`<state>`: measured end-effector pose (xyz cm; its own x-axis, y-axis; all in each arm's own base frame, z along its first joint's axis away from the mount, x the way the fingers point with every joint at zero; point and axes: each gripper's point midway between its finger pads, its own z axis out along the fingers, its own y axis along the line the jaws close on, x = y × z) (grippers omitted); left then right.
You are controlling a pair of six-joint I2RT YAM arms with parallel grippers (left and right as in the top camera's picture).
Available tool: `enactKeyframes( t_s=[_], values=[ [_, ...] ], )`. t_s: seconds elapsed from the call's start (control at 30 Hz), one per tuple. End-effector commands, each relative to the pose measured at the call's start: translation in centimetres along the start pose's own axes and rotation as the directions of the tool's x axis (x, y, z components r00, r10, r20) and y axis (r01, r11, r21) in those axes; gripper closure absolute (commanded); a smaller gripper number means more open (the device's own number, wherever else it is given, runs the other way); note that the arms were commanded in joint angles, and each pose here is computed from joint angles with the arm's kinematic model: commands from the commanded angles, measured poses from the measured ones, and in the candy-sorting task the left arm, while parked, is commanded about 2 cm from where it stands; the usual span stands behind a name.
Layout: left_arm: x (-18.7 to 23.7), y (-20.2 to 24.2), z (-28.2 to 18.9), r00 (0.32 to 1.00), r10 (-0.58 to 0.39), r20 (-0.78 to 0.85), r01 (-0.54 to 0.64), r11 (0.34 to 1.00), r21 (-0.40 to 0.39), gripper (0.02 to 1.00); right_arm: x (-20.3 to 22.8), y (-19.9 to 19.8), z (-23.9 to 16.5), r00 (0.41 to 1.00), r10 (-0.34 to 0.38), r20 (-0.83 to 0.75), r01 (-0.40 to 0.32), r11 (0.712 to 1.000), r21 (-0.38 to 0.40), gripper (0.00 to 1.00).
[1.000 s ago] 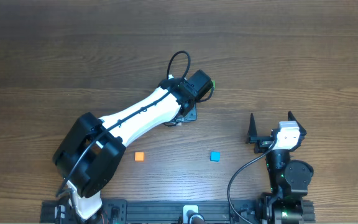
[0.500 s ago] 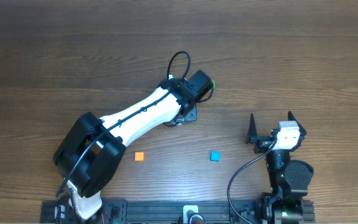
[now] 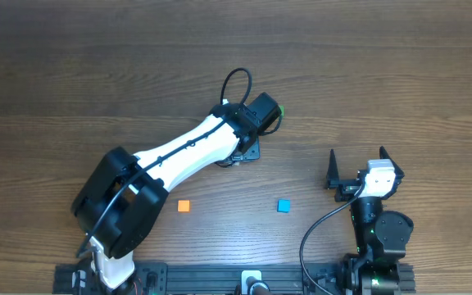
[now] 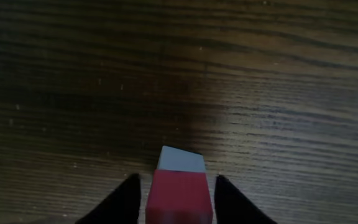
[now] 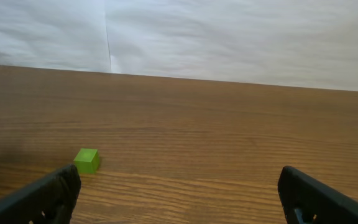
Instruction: Stack Cubes
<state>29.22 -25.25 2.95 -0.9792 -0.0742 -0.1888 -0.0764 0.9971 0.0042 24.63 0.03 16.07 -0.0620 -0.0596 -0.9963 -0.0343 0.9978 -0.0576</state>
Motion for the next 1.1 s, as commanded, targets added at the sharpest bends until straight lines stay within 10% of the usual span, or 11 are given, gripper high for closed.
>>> enactKeyframes(
  t_s=[0.03,0.13,0.83,1.1],
  values=[
    [0.3,0.4,0.8,1.0,-0.003,-0.021,0.002,1.0,-0.014,0.218,0.2,0.0,0.0,1.0,-0.004,0.0,0.004,1.0,-0.003,0.007],
    [0.2,0.5,0.9,1.0,-0.007,-0.02,0.007,1.0,-0.015,0.018,0.2,0.0,0.0,1.0,-0.004,0.0,0.004,1.0,-0.003,0.007],
    [-0.2,3.8,-17.0,0.963,0.005,0.27,-0.06,0.979,0.197,0.018,0.2,0.0,0.0,1.0,-0.004,0.0,0.004,1.0,-0.003,0.007],
    [6.4,9.8,-10.9,0.981,-0.095,0.17,0.074,0.989,0.126,0.018,0.2,0.0,0.0,1.0,-0.004,0.0,0.004,1.0,-0.003,0.007]
  ],
)
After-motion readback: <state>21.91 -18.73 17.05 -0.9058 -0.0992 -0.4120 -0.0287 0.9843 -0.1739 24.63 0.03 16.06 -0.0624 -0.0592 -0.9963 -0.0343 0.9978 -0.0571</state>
